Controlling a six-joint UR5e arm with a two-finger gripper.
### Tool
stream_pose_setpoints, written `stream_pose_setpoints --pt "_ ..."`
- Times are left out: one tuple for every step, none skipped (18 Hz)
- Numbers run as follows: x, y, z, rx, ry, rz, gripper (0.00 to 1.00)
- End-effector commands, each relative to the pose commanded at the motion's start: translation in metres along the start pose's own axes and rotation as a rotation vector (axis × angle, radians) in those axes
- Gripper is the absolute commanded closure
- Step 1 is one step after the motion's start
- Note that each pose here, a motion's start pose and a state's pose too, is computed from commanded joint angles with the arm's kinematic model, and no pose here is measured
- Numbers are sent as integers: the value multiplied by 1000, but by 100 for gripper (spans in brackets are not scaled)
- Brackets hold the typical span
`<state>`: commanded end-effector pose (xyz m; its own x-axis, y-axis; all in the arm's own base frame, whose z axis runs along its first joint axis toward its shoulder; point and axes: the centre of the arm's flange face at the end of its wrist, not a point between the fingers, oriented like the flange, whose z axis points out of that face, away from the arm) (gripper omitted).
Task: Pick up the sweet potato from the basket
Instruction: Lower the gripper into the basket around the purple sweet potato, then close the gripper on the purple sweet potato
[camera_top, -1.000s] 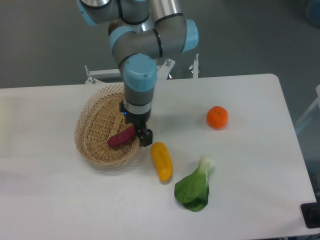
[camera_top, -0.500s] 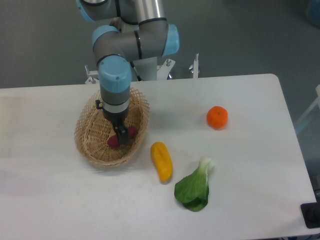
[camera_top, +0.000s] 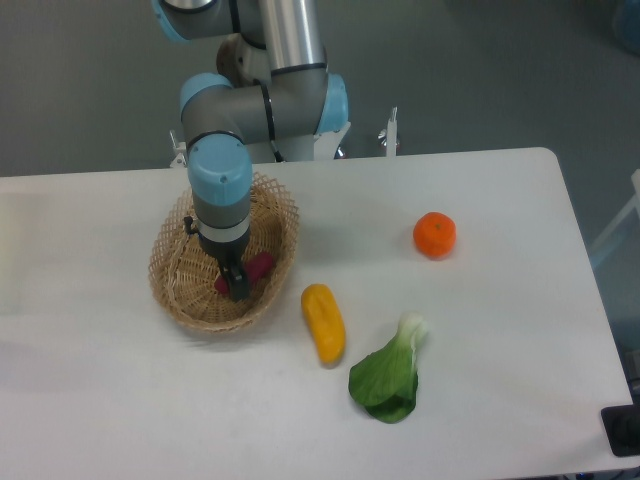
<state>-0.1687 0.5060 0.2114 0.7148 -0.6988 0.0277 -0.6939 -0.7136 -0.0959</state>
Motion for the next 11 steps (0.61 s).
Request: stream_pose_setpoints --pt "0 0 3 -1 6 -1 0" --pt "0 0 5 -2 9 -1 0" --pt "0 1 7 -3 13 0 0" --pt "0 1 8 -3 16 1 0" --pt "-1 1 10 -4 19 3 0" --pt "0 0 12 -5 23 4 0" --pt "-1 -1 12 -5 23 7 0" --pt "-1 0 14 -5 26 7 0" --pt "-2 -1 14 -3 15 8 3" --pt "-2 -1 15 -1 7 10 10" --pt "-3 -1 17 -1 5 4 19"
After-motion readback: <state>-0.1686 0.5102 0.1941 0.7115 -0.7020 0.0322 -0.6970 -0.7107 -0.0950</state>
